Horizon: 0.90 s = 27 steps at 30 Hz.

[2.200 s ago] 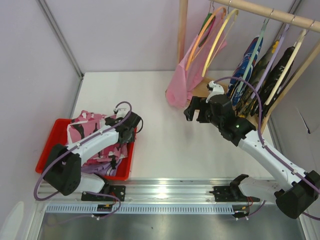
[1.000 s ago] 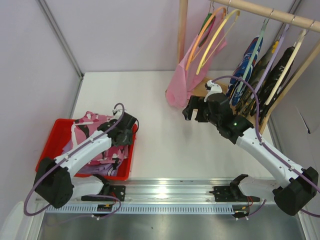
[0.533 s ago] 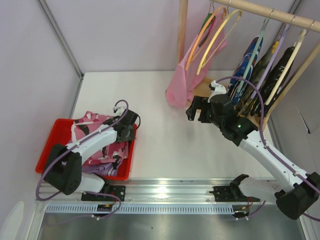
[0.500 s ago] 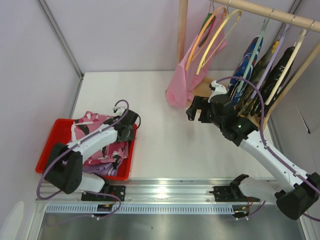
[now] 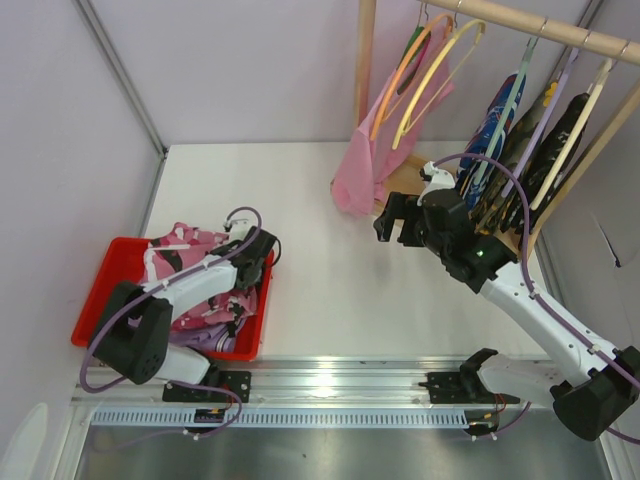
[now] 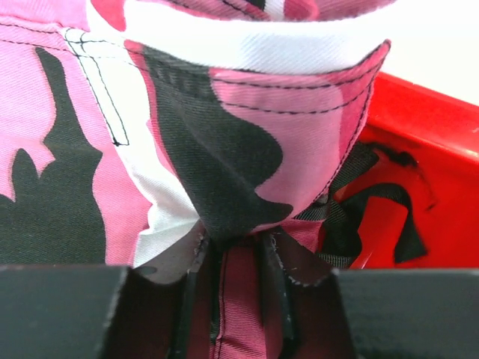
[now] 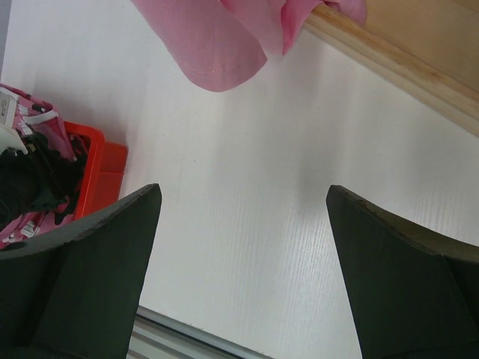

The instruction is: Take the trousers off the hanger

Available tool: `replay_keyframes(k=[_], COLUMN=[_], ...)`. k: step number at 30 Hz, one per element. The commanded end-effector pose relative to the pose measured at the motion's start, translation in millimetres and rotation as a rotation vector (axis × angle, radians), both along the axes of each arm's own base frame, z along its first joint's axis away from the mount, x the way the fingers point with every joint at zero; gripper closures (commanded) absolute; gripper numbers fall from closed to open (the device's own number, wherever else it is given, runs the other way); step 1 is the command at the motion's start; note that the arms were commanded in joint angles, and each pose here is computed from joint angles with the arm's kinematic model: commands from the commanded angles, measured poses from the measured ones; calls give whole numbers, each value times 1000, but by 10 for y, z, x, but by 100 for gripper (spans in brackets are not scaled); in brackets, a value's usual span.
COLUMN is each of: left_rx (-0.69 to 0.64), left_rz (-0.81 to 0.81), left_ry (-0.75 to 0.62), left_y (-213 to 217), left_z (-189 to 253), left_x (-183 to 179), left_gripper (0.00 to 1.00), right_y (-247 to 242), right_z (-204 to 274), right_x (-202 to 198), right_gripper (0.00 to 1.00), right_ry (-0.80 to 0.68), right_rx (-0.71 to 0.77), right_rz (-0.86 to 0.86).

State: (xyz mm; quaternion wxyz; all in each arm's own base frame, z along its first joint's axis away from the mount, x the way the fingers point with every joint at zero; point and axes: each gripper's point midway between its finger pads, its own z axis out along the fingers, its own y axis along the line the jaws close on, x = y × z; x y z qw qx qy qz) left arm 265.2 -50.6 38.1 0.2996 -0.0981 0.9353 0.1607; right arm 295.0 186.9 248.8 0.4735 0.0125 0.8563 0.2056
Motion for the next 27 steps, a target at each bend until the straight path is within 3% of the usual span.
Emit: replay_keyframes(k=[1, 4, 5, 6, 9, 13, 17, 20, 23, 27], left_rx=[-101, -104, -105, -124, -178, -221, -153, -199, -232, -179], left_rz=[3, 5, -16, -38, -81, -104, -160, -217, -247, -258], left_ry=[46, 58, 67, 54, 74, -20, -72, -134, -128, -47], left_y=[-147, -135, -141, -174, -260, -271, -103, -167, -229, -195], left_z=[-190, -154, -148, -92, -24, 409, 865, 1082, 1141, 1075], left_x=[-114, -144, -162, -150, -222, -201, -225, -194, -202, -206], left_gripper=[73, 83, 96, 100, 100, 100, 100, 100, 100, 100], right_y=[-8, 19, 9, 15, 10, 31, 56, 53, 31, 0], right_z=[222, 220, 220, 223, 218, 194, 155, 130, 154, 140], right_x=[53, 53, 58, 57, 58, 59, 52, 57, 52, 46], right_gripper=[1, 1, 1, 1, 1, 2, 1, 1, 1, 1], right_ry=[-46, -44, -44, -46, -45, -39, -30, -29, -38, -39], right_rx=[25, 30, 29, 29, 32, 49, 71, 79, 80, 60], right_rz=[-15, -8, -11, -9, -14, -16, -17, -26, -34, -36])
